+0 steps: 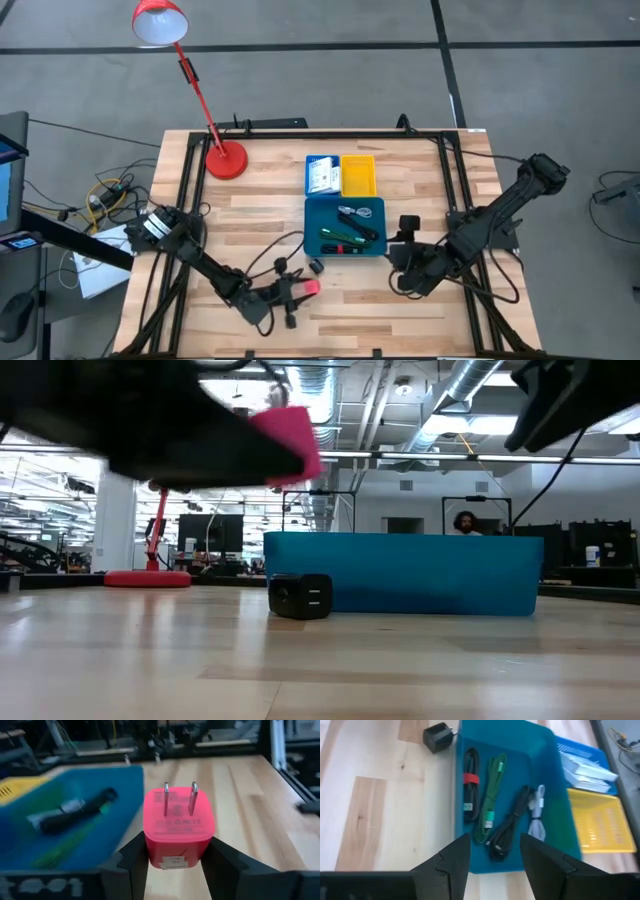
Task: Pick and place items into bin
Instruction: Put the pink charger adapter into the yellow basket
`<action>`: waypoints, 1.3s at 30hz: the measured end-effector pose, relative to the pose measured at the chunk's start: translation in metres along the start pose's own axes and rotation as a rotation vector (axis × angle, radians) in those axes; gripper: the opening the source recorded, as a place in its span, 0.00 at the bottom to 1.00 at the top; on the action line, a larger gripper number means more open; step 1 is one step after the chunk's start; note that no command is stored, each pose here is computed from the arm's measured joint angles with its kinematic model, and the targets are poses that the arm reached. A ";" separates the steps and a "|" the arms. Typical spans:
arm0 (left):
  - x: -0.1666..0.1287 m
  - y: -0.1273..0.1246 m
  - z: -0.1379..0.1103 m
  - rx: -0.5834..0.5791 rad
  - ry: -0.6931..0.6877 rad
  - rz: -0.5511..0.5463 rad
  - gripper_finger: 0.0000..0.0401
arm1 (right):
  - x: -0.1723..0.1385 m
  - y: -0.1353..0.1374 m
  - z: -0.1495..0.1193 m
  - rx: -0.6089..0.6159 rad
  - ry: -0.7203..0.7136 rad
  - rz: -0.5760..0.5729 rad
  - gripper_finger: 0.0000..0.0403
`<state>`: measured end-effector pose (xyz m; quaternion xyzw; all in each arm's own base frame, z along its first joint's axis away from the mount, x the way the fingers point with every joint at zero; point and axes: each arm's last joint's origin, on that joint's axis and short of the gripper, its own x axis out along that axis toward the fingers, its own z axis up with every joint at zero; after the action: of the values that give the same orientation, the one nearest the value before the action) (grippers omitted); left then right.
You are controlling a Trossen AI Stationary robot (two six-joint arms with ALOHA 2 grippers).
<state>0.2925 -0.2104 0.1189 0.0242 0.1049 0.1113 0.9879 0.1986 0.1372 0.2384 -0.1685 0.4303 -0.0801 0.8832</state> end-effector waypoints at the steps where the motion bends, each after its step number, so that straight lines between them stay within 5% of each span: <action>1: 0.004 0.002 0.006 0.007 -0.009 0.011 0.34 | -0.003 -0.002 0.002 -0.007 0.008 -0.005 0.41; 10: 0.022 0.052 0.082 0.009 -0.111 0.083 0.34 | -0.032 -0.022 0.010 -0.041 0.120 -0.060 0.41; 24: 0.052 0.210 0.171 -0.089 0.003 0.083 0.34 | -0.034 -0.037 -0.018 0.007 0.218 -0.193 0.41; 31: 0.085 0.270 0.187 -0.071 0.029 0.074 0.34 | -0.023 -0.039 -0.036 0.010 0.235 -0.312 0.41; 39: 0.139 0.310 0.163 -0.083 0.175 0.012 0.34 | -0.019 -0.043 -0.051 0.056 0.268 -0.399 0.41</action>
<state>0.3932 0.1191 0.2726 -0.0260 0.1862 0.1233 0.9744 0.1468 0.0915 0.2392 -0.2134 0.4994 -0.2868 0.7892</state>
